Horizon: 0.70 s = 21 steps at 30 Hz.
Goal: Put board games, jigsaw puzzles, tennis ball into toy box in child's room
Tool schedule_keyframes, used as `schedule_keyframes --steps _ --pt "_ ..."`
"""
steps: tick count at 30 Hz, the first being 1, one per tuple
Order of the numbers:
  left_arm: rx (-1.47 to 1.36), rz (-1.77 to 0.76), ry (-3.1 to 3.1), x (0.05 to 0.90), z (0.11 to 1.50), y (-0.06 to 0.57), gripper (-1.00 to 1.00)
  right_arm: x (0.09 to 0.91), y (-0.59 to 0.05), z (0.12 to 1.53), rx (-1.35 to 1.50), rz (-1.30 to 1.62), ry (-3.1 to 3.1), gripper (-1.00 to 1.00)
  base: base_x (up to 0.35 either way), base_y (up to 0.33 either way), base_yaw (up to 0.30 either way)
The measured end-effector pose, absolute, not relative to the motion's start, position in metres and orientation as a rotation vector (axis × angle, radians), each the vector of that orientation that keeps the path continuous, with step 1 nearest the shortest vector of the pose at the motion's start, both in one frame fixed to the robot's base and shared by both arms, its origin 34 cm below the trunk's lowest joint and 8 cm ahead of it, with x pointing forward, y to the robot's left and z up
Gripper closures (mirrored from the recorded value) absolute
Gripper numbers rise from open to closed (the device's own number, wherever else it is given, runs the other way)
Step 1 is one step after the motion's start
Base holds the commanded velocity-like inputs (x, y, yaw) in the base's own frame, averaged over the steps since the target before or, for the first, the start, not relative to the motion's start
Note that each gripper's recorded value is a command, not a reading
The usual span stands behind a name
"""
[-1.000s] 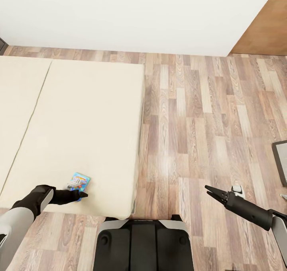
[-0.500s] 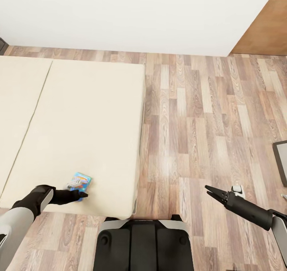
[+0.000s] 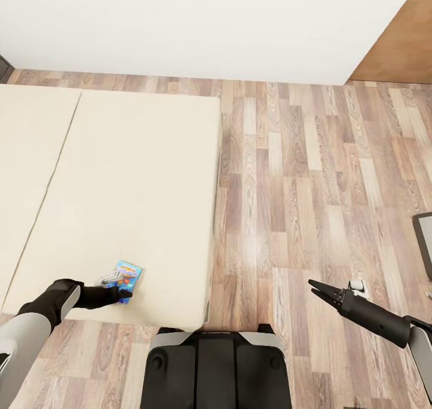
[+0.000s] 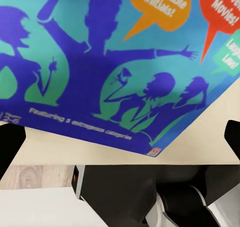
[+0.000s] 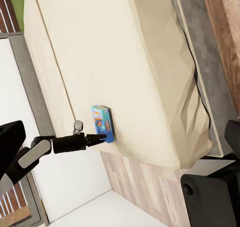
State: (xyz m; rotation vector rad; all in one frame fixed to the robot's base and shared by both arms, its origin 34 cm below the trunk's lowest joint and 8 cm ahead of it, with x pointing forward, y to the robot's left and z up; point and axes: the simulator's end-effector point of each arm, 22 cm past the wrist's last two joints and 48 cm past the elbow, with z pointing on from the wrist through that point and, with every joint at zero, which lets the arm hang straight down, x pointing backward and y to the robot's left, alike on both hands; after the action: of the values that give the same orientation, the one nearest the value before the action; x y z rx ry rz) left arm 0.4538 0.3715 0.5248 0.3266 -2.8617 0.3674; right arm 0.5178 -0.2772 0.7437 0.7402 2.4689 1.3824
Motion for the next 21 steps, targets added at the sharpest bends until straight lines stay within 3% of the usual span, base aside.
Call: schedule_keyframes --steps 9,21 --pt "0.328 0.367 -2.862 0.4538 0.5248 0.3718 -1.00 0.5175 -0.2772 0.7436 0.741 1.382 2.469 -1.00 0.008 0.006 0.000" --pt "0.329 0.365 -2.862 0.4537 0.5251 0.3729 -1.00 0.5175 -0.2772 0.7437 0.740 1.382 2.469 -1.00 0.101 0.042 0.000"
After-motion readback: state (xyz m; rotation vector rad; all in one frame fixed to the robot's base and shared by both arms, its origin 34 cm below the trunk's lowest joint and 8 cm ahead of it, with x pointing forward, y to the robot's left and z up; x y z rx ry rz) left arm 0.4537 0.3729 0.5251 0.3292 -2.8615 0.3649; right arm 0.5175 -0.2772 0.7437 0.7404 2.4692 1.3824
